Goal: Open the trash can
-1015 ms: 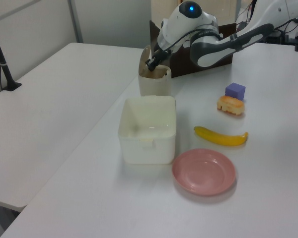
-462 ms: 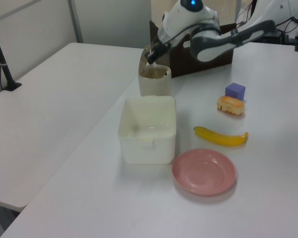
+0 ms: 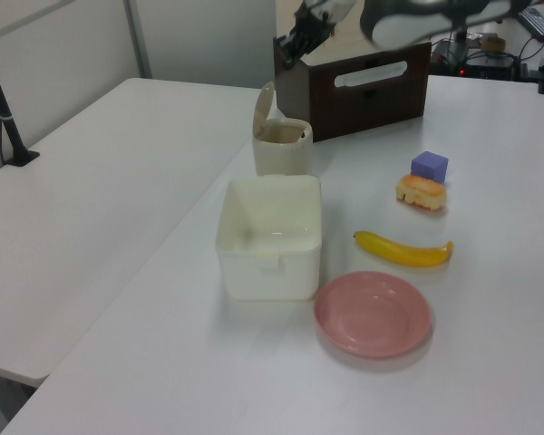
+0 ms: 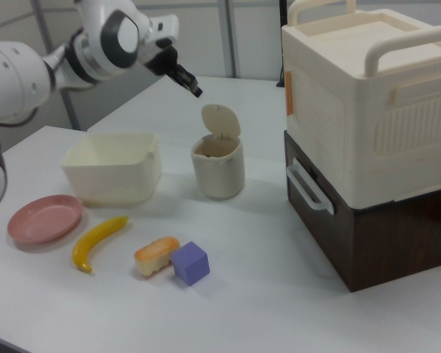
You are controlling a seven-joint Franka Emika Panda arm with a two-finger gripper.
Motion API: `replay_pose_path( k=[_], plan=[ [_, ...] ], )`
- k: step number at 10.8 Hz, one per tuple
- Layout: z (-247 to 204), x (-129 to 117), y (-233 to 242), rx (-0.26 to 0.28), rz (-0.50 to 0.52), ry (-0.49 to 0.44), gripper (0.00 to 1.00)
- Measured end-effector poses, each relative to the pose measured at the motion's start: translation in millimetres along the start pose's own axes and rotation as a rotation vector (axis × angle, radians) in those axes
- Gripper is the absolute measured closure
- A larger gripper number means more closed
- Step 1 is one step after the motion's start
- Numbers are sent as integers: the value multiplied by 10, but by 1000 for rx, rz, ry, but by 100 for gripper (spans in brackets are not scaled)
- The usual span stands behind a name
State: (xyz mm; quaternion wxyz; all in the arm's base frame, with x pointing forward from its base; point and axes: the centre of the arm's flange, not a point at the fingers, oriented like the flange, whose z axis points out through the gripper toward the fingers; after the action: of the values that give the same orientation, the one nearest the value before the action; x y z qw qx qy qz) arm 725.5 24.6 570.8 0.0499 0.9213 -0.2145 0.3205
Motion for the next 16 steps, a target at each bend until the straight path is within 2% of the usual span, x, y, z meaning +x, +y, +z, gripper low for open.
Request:
replay_pose_path(
  k=[3,5,6,8,10,16],
  plan=[
    [-815,-37,157,27,-93,-222,100],
    [-1348,-193,341,31,-219,-379,100],
    [-1575,-262,469,51,-287,-439,100],
    [-1858,-343,778,87,-357,-494,100],
    [-1906,-373,1027,86,-371,-505,96],
    [-1705,-464,1066,81,-380,-528,4]
  ],
)
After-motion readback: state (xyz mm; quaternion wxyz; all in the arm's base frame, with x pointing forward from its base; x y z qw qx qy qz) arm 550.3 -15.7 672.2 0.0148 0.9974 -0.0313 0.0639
